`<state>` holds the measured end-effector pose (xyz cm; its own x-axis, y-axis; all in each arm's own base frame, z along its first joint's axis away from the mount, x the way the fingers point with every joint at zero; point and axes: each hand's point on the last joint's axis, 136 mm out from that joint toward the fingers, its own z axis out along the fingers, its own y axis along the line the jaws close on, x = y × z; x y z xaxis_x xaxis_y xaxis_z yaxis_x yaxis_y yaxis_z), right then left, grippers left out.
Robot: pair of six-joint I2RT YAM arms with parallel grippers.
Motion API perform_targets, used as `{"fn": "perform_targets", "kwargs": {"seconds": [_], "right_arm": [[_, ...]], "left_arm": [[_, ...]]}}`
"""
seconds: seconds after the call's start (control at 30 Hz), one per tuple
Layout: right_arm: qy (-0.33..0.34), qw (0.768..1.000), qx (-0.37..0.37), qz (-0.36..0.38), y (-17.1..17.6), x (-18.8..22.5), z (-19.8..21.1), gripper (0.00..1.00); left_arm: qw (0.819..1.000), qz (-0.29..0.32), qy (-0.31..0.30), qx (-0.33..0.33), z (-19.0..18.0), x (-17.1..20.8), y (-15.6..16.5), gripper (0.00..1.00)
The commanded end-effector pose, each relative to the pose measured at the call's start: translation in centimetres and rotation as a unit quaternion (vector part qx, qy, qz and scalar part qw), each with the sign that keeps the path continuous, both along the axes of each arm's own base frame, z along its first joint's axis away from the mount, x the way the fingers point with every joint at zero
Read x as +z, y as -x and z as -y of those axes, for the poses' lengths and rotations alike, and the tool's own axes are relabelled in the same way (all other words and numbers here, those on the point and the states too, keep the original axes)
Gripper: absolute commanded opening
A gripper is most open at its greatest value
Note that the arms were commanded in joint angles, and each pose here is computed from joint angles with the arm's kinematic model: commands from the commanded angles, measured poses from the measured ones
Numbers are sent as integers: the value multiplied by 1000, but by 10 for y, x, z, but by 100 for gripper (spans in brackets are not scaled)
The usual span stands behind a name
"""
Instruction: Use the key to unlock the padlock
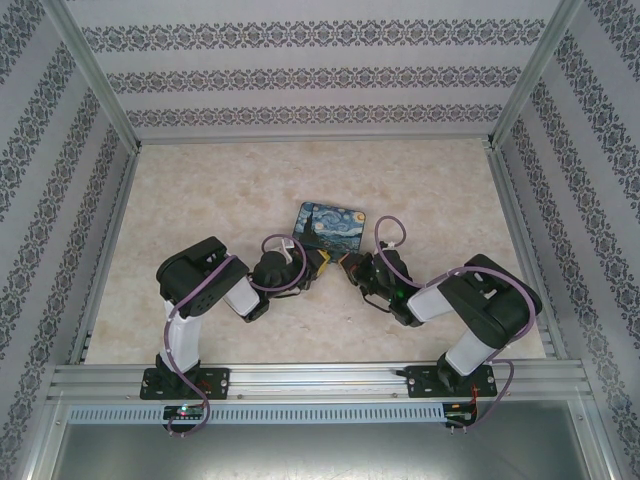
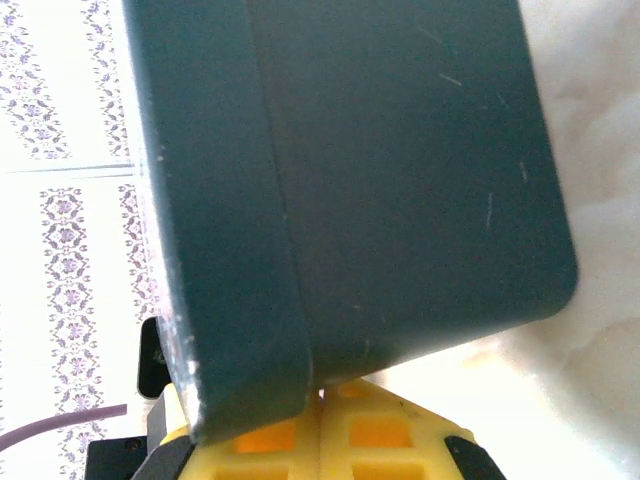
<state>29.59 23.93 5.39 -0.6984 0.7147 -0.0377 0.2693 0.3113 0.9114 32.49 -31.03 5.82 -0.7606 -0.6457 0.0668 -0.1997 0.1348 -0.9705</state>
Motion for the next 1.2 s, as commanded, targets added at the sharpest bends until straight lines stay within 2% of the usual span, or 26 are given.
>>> {"fn": "perform_targets", "kwargs": {"seconds": [0.0,0.17,0.43,0.8,0.93,1.17], "right_arm": [[-31,999,1,32,-11,22,-17,0],[-25,999,-4,30,-11,17,-18,0],[-5,999,3,31,-12,9,-20,0],[-35,999,-14,8,-13,8,-25,0],[-41,999,-24,3,-15,7,-23,0],[-43,999,-30,5,-18,9,-21,0]], "left_arm": [[998,-9,46,-43,20,12,16,0],[997,-10,65,-45,26,24,14,0],[998,-17,17,-57,23,6,22,0],[998,18,-10,-67,24,-4,20,0],[998,12,-3,-67,23,-3,22,0],[996,-43,50,-57,27,5,22,0]]}}
